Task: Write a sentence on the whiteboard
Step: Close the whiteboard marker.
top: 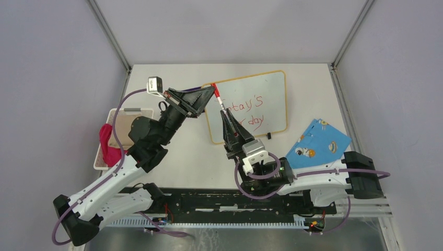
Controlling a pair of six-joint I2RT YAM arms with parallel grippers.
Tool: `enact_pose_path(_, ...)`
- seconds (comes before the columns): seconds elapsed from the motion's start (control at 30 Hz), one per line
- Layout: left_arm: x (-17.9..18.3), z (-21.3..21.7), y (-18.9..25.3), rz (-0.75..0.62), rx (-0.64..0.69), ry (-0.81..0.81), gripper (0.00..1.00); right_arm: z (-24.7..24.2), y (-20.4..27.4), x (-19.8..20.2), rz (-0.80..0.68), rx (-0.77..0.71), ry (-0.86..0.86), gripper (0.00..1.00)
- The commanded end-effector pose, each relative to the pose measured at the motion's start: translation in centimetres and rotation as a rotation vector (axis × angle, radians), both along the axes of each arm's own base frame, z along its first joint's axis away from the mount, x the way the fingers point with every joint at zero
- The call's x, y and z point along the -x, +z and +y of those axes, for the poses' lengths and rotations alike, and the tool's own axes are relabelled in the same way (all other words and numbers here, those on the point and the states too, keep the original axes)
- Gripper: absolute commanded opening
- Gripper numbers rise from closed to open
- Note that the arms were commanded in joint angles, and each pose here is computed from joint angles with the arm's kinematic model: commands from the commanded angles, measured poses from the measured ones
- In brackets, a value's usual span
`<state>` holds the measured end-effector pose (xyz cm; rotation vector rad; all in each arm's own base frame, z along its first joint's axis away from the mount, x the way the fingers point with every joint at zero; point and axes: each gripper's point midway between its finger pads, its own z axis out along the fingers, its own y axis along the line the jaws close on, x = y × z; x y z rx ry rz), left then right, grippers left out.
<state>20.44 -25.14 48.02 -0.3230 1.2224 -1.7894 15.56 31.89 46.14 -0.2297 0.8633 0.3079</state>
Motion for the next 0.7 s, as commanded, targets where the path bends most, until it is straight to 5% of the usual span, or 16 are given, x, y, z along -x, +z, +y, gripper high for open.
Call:
enact_pose_path(0.0, 5.4, -1.7, 2.2, -0.17, 0.008, -0.205, 0.02, -5.1, 2.6, -0.9, 0.028, -0.397, 0.001, 0.0)
enact_pose_path(0.5, 5.8, -1.9, 2.7, -0.204, -0.02, -0.195, 0.02, -5.9, 3.3, -0.8, 0.009, -0.415, 0.007, 0.0)
enact_pose_path(0.67, 5.8, -1.7, 3.5, -0.225, -0.03, -0.178, 0.12, -6.4, 3.7, -0.6, -0.004, -0.425, 0.014, 0.0)
